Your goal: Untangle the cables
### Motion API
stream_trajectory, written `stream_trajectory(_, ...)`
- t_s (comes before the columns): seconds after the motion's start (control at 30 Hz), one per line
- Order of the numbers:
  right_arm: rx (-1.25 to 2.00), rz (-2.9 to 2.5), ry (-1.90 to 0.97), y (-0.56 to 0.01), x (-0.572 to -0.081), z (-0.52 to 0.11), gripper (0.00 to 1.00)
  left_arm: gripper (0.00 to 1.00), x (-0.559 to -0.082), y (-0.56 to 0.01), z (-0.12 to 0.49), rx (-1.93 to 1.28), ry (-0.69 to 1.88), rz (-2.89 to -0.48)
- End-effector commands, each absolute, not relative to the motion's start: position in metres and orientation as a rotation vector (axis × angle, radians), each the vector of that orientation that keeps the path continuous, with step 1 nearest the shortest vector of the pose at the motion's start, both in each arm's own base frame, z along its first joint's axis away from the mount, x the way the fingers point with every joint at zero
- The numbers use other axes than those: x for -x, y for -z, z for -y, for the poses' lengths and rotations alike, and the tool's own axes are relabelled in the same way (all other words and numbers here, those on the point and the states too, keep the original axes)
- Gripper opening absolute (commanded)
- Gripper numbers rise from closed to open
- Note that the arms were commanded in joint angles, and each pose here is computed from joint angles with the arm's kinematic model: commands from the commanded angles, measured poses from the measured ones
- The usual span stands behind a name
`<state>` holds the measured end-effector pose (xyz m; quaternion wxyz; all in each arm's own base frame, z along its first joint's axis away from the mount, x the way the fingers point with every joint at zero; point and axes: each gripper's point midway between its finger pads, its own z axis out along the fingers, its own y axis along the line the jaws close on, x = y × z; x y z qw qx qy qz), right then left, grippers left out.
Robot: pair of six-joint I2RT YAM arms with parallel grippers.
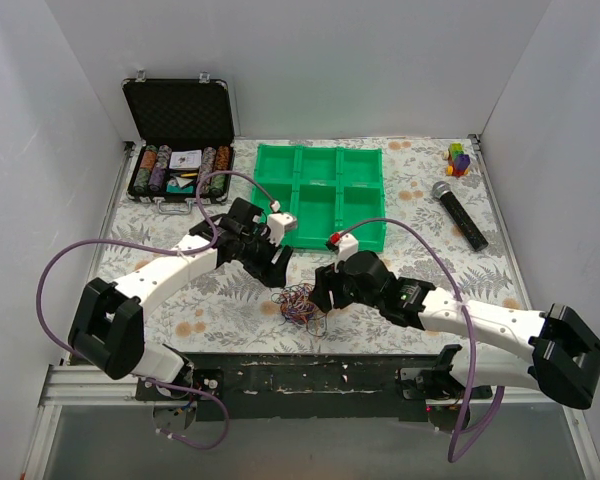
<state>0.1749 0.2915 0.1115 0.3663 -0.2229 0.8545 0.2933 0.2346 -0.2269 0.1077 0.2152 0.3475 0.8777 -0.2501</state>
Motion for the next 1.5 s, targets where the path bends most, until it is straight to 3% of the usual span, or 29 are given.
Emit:
stream_trajectory(0.0,0.535,-2.154,-0.775,-0.118,-0.18,-0.298,0.67,0.61,-0.227,-0.111,0.239,-1.052,0.754,-2.338)
stream_trajectory(0.23,0.531,-2.168,-0.772,-0.109,-0.178,-0.296,0.63,0.48,-0.215,-0.109,0.253,-1.168,0.861,-2.288)
stream_trajectory(0.53,0.546,-2.169,-0.783,-0.103,-0.175,-0.298,0.62,0.62,-0.199,-0.137,0.24,-1.21,0.84,-2.242)
stream_trajectory(0.67,0.55,-2.164,-0.793,-0.102,-0.173,-0.299,0.62,0.62,-0.193,-0.128,0.232,-1.214,0.816,-2.281)
stream_trajectory(1.0,0.55,-2.159,-0.787,-0.103,-0.174,-0.302,0.61,0.54,-0.181,-0.105,0.225,-1.268,0.832,-2.327)
stream_trajectory(1.13,0.547,-2.162,-0.782,-0.102,-0.174,-0.303,0.61,0.37,-0.181,-0.107,0.226,-1.274,0.837,-2.31)
stream_trajectory(1.47,0.554,-2.167,-0.767,-0.101,-0.178,-0.308,0.6,0.4,-0.188,-0.099,0.232,-1.258,0.847,-2.326)
